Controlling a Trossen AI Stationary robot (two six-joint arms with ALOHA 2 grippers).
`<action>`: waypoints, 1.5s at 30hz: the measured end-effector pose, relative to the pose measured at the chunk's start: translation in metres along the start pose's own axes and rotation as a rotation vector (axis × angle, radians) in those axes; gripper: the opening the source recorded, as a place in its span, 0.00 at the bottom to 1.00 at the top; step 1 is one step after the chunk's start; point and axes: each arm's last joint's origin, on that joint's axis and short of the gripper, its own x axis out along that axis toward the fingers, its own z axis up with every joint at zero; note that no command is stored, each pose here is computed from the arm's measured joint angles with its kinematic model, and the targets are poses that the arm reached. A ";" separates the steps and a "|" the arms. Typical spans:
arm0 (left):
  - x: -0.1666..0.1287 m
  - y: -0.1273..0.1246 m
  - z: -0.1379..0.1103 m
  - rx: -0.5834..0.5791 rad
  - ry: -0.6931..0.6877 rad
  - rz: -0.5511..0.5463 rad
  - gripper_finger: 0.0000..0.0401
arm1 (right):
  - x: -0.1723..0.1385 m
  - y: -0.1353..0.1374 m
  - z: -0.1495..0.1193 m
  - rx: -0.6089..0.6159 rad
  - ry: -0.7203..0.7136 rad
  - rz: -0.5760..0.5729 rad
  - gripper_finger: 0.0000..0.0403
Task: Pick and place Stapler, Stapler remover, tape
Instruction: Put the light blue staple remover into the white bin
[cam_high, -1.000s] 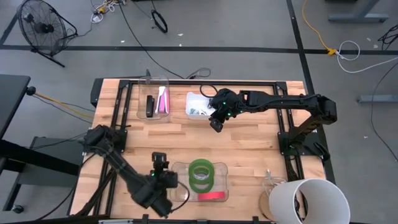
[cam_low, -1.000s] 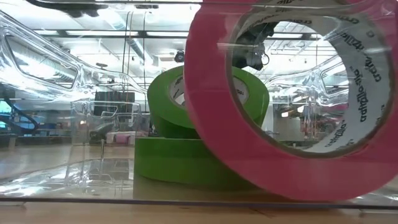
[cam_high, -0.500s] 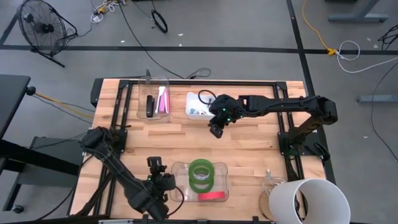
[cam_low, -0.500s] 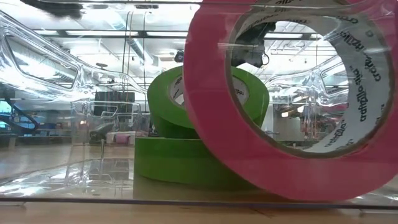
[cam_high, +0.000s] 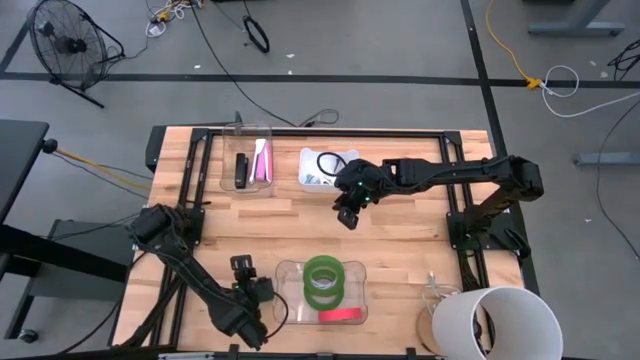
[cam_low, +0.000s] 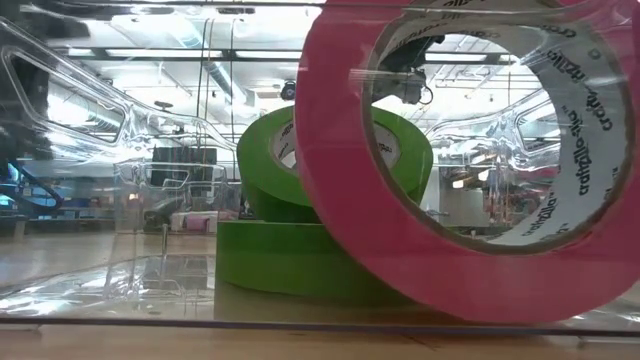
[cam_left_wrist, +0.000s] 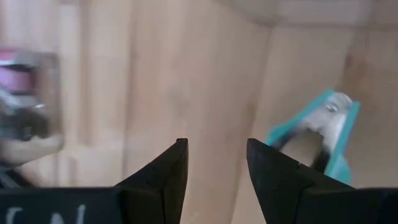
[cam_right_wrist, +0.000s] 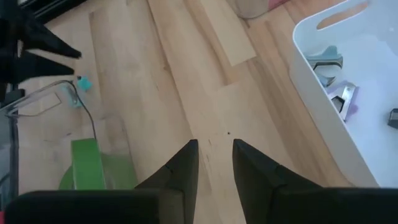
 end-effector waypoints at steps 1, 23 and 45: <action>0.003 -0.002 -0.001 0.013 0.008 -0.017 0.42 | 0.000 0.000 0.000 0.000 -0.002 0.001 0.25; 0.013 -0.017 0.000 0.164 -0.014 -0.204 0.42 | 0.000 0.000 0.001 -0.005 -0.008 0.003 0.25; 0.020 -0.012 -0.010 0.144 0.054 -0.220 0.03 | 0.000 0.000 0.001 -0.002 -0.008 0.004 0.25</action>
